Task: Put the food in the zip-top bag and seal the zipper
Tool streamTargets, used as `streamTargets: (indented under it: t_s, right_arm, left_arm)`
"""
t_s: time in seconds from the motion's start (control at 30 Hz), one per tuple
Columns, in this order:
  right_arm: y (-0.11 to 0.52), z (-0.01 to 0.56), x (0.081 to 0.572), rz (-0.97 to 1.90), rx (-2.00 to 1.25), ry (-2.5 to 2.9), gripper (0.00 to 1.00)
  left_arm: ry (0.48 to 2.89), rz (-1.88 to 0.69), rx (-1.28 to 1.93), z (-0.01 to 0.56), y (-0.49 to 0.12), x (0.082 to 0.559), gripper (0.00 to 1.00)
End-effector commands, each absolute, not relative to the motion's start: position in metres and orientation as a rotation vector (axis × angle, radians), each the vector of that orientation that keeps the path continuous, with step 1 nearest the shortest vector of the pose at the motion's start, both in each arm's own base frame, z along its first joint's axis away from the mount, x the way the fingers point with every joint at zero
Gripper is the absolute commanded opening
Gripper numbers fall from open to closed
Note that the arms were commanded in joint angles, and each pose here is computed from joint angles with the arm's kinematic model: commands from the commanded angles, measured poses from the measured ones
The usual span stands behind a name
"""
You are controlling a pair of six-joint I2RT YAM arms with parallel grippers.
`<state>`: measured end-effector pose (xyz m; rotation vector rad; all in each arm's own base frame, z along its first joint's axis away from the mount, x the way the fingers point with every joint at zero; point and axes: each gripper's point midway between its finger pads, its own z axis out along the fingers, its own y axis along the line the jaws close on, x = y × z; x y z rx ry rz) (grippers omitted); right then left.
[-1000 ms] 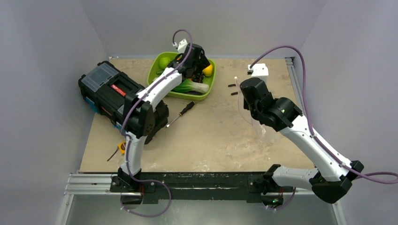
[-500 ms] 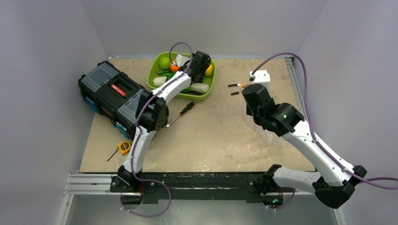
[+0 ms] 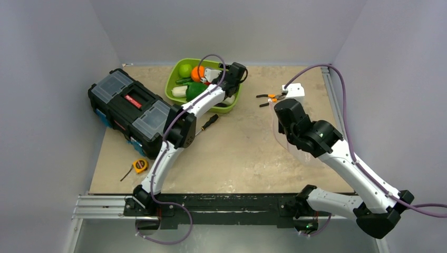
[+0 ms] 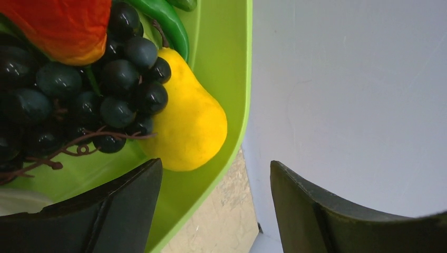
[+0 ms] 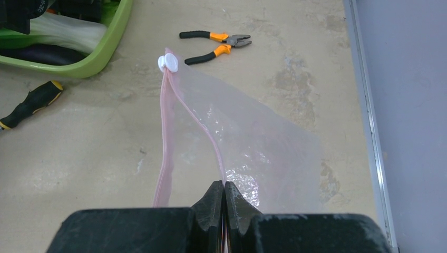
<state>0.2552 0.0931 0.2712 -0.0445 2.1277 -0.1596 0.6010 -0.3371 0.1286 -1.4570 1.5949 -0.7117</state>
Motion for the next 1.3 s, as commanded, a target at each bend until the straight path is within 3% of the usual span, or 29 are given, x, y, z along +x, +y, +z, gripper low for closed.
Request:
streamTargets:
  t_s: [0.0,0.6,1.0,1.27]
  right_arm:
    - [0.089,0.278,0.255,-0.141,-0.024,2.097,0.0]
    - [0.082,0.276,0.258,-0.185,-0.03,2.104,0.0]
    - [0.083,0.282,0.262,-0.181,0.0,2.092,0.0]
    - [0.081,0.286,0.258,-0.146,0.049,2.074,0.0]
  left_arm:
    - [1.453,-0.719,-1.485,0.141,-0.323,0.618,0.73]
    - [1.405,-0.765,-1.567,0.096,-0.328,0.632,0.63]
    - [1.537,-0.719,-1.457,0.11,-0.318,0.618,0.28]
    - [1.628,-0.725,-1.328,0.141,-0.31,0.592,0.15]
